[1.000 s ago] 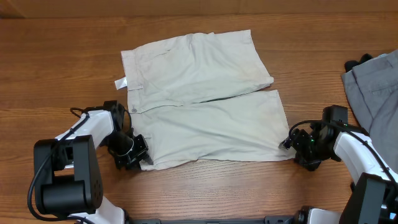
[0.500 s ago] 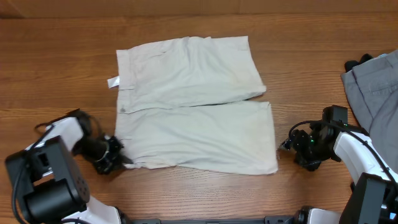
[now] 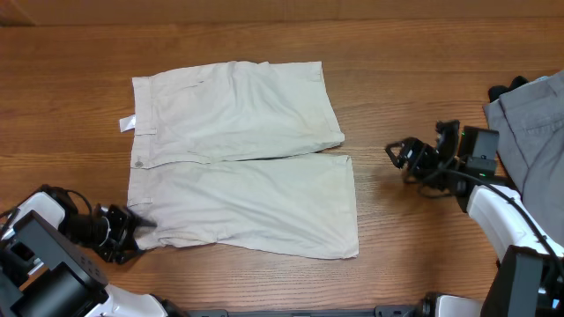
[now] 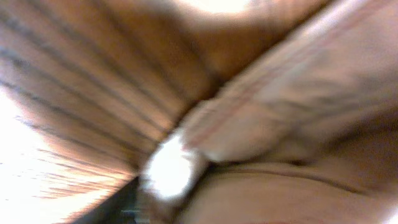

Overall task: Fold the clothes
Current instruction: 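Release the pants and move the right gripper to the upper right edge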

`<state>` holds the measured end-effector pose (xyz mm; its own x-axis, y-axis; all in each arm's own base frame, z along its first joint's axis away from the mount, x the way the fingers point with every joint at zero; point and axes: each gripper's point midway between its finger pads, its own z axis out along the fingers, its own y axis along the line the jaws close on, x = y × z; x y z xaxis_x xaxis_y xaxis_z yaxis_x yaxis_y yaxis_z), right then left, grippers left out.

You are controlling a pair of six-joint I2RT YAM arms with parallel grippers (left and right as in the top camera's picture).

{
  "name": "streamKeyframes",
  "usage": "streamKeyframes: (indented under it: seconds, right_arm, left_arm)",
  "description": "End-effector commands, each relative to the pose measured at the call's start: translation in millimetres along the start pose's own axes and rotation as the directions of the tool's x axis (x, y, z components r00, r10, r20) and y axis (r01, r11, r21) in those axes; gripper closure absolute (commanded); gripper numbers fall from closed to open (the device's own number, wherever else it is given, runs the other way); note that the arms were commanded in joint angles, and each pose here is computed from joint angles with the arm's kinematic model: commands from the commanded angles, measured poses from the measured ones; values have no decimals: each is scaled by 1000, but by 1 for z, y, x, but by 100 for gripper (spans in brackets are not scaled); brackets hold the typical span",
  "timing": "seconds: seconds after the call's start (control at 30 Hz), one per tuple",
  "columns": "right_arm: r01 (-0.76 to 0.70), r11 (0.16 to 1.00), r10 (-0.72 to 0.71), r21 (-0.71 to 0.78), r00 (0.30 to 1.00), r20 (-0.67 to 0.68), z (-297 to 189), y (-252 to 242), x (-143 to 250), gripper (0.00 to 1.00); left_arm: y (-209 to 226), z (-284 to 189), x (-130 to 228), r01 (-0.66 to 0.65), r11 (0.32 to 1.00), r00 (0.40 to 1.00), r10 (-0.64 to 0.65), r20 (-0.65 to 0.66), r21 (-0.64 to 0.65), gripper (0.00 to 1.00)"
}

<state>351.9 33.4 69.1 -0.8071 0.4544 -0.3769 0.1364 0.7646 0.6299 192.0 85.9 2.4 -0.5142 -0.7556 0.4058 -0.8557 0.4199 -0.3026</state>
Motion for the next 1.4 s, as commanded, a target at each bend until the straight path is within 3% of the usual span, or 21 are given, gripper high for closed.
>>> streamKeyframes:
  seconds: [0.0, 0.2, 0.33, 0.43, 0.53, 0.6, 0.73, 0.87, 0.97, 1.17, 1.37]
  right_arm:
    - [0, 997, -1, -84, 1000, -20, 14, 28, 1, 14]
    - [-114, 982, 96, -150, 988, -124, 32, 55, -2, 12]
    - [-175, 965, 127, -196, 963, -236, 18, 84, -6, 4]
    - [-233, 918, 77, -320, 898, -433, -8, 123, 24, 0]
    - [-323, 914, 126, -245, 801, -586, -20, 129, 66, 0]
    - [-316, 925, 122, -211, 773, -623, -21, 130, 82, 0]
    - [-184, 961, 50, -204, 848, -527, -3, 126, 69, 0]
    - [-88, 970, 9, -228, 946, -325, 19, 130, 20, 0]
    - [-57, 966, 7, -253, 981, -194, 30, 136, -13, 2]
    - [-83, 957, 27, -278, 980, -198, 76, 139, -24, 7]
    - [-56, 961, -13, -271, 969, -247, 132, 135, -50, 11]
  left_arm:
    - [13, 4, -9, -96, 993, 995, 98, 24, -71, 0]
    - [1, 1, -7, -174, 985, 984, 174, 29, -15, 0]
    - [-5, -13, -9, -217, 976, 973, 217, 83, -15, 0]
    - [-19, -33, -9, -256, 967, 954, 252, 165, 5, 0]
    - [-33, -57, -7, -303, 953, 924, 289, 251, 21, 0]
    - [-41, -75, -3, -330, 944, 900, 309, 308, 14, 0]
    - [-56, -102, 8, -389, 921, 845, 353, 403, 8, 0]
    - [-72, -116, 23, -456, 890, 795, 394, 462, 26, 0]
    - [-82, -119, 34, -519, 855, 756, 447, 478, 21, 0]
    - [-104, -110, 55, -639, 769, 689, 569, 450, 6, 0]
    - [-138, -94, 92, -796, 600, 576, 713, 399, 77, 0]
